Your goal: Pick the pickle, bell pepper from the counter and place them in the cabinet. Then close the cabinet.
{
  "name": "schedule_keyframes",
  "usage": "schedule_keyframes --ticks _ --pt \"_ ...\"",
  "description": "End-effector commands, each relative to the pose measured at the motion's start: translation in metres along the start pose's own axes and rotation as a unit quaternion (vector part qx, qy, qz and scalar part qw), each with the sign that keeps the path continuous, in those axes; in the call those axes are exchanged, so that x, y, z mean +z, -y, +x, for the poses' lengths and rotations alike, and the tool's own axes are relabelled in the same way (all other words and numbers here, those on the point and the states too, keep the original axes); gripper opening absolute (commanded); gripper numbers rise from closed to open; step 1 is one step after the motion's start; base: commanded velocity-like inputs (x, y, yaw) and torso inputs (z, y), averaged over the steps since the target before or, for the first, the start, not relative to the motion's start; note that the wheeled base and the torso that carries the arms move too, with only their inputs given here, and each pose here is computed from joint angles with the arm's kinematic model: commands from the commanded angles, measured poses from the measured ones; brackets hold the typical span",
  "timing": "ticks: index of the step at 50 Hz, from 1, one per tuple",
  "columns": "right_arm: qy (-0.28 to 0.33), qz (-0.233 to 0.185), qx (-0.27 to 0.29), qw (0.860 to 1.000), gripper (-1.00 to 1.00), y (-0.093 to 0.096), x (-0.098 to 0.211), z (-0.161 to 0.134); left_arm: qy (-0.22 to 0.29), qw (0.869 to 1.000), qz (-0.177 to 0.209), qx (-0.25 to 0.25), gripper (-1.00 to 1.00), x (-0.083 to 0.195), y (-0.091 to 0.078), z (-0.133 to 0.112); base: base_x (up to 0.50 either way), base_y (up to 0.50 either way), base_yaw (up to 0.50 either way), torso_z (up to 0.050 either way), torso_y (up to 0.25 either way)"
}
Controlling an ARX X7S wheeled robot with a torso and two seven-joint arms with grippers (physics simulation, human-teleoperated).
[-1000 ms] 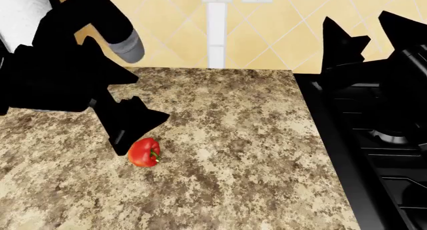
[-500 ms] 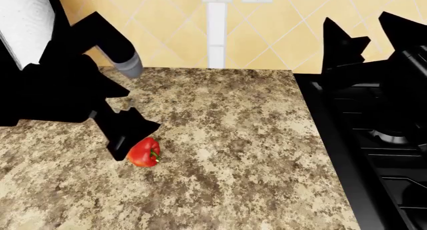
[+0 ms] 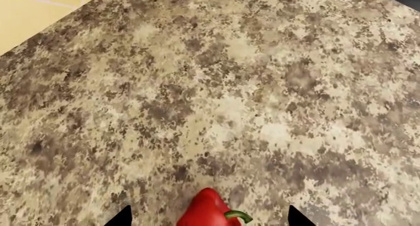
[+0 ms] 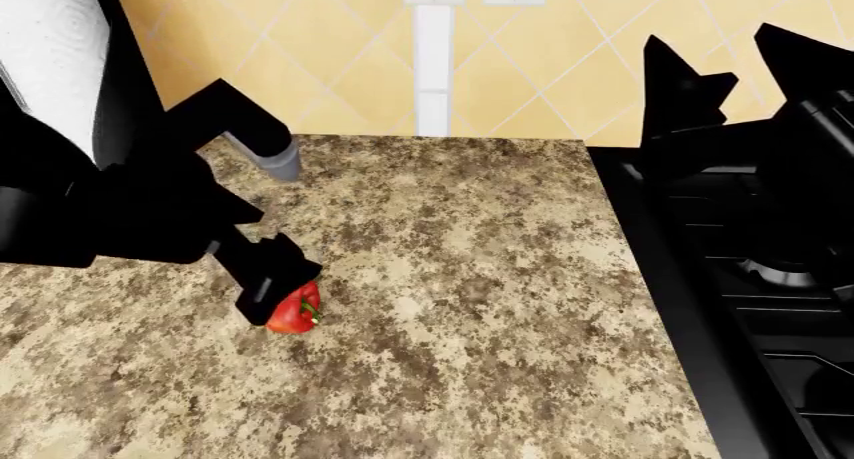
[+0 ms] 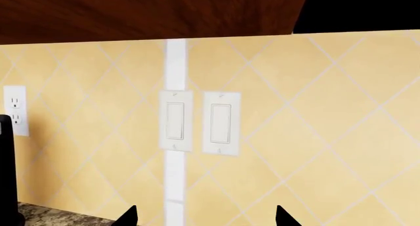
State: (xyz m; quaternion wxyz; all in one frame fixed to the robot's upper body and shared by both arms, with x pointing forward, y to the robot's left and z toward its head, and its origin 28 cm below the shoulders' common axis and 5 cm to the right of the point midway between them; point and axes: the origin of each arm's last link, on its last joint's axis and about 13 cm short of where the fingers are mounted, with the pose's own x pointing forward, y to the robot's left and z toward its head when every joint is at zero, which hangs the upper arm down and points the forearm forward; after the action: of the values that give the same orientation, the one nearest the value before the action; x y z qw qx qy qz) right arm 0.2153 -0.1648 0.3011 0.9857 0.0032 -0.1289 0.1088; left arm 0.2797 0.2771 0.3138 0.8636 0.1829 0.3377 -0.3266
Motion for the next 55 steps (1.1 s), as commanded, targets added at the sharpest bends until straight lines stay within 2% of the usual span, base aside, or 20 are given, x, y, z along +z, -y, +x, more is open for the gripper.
schedule_keyframes --ticks 1,15,29,52,53,55 --pt "0.0 0.0 -0.001 1.0 1.0 0.0 -0.001 -0.001 -0.027 1.0 -0.011 0.006 1.0 -0.01 -0.003 0.014 0.0 0.0 0.0 0.0 0.0" --pt "-0.001 0.001 -0.001 1.0 1.0 0.0 -0.002 -0.001 -0.042 0.999 -0.015 -0.021 1.0 -0.017 0.001 0.023 0.0 0.0 0.0 0.0 0.0" --pt "0.0 0.003 0.0 1.0 1.0 -0.001 -0.002 0.0 -0.066 0.998 -0.012 -0.017 1.0 -0.023 -0.005 0.039 0.0 0.0 0.0 0.0 0.0" --pt "0.001 0.004 0.0 1.0 1.0 0.0 -0.001 0.0 -0.103 0.994 -0.03 -0.009 1.0 -0.033 -0.012 0.06 0.0 0.0 0.0 0.0 0.0" --pt "0.002 0.004 -0.001 1.0 1.0 0.0 -0.001 0.0 -0.099 0.995 -0.028 -0.006 -1.0 -0.033 -0.012 0.058 0.0 0.0 0.0 0.0 0.0" --pt "0.002 0.005 -0.002 1.0 1.0 0.001 -0.001 -0.001 -0.088 0.996 -0.025 0.0 -1.0 -0.031 -0.012 0.054 0.0 0.0 0.0 0.0 0.0"
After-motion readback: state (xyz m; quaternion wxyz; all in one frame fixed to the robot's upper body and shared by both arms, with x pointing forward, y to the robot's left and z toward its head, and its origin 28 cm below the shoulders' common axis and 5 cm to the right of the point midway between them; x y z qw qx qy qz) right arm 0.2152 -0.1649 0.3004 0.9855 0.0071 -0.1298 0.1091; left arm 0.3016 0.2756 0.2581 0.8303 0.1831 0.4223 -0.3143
